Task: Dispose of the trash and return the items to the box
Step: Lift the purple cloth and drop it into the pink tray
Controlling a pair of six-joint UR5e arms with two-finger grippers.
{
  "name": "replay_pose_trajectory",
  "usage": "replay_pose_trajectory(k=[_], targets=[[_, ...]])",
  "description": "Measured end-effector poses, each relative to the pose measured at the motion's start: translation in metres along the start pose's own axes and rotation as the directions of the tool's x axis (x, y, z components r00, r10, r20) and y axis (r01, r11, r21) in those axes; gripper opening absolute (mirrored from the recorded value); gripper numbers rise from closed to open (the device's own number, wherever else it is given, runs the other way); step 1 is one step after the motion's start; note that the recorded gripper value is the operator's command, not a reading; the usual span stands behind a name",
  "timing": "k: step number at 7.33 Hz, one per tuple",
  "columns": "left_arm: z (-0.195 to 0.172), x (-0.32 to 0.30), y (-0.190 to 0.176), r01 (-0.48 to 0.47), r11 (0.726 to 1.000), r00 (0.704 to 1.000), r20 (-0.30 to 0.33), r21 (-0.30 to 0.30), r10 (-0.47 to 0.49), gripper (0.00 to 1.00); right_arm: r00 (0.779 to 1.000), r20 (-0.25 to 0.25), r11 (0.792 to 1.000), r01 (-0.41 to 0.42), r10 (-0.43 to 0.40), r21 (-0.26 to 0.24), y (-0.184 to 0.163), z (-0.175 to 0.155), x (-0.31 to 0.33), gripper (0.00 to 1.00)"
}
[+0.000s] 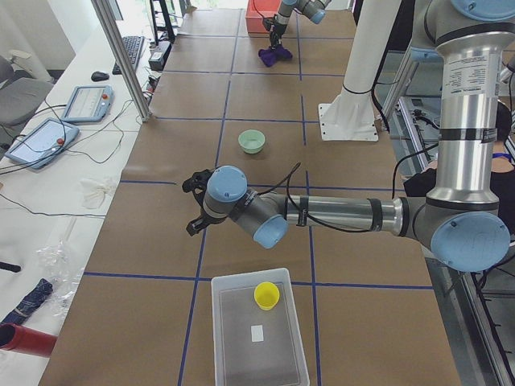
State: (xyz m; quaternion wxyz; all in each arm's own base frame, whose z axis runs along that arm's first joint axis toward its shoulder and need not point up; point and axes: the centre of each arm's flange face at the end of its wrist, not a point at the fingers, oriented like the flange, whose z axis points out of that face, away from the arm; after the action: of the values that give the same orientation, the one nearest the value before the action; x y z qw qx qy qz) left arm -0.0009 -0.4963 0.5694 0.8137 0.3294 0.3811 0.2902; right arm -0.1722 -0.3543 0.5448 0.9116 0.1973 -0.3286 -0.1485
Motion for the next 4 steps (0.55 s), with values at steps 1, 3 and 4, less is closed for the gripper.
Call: replay_pose_trajectory(k=[1,3,4], targets=[[-0.001,0.001,-0.001,-0.002,1.0,1.0,0.0,0.002,0.002,1.0,1.0,0.025,1.0,0.01,-0.009,-0.013,-0.009,-0.036,0.04,0.0],[-0.002,0.001,-0.002,-0.004,1.0,1.0,0.0,0.004,0.004,1.0,0.996,0.074,0.999,0.048,-0.047,-0.018,-0.019,-0.099,0.112,0.0],[-0.002,0.002,-0.004,0.002,1.0,1.0,0.001,0.006,-0.002,1.0,0.994,0.066,0.995,0.093,-0.091,-0.03,-0.02,-0.125,0.153,0.0]])
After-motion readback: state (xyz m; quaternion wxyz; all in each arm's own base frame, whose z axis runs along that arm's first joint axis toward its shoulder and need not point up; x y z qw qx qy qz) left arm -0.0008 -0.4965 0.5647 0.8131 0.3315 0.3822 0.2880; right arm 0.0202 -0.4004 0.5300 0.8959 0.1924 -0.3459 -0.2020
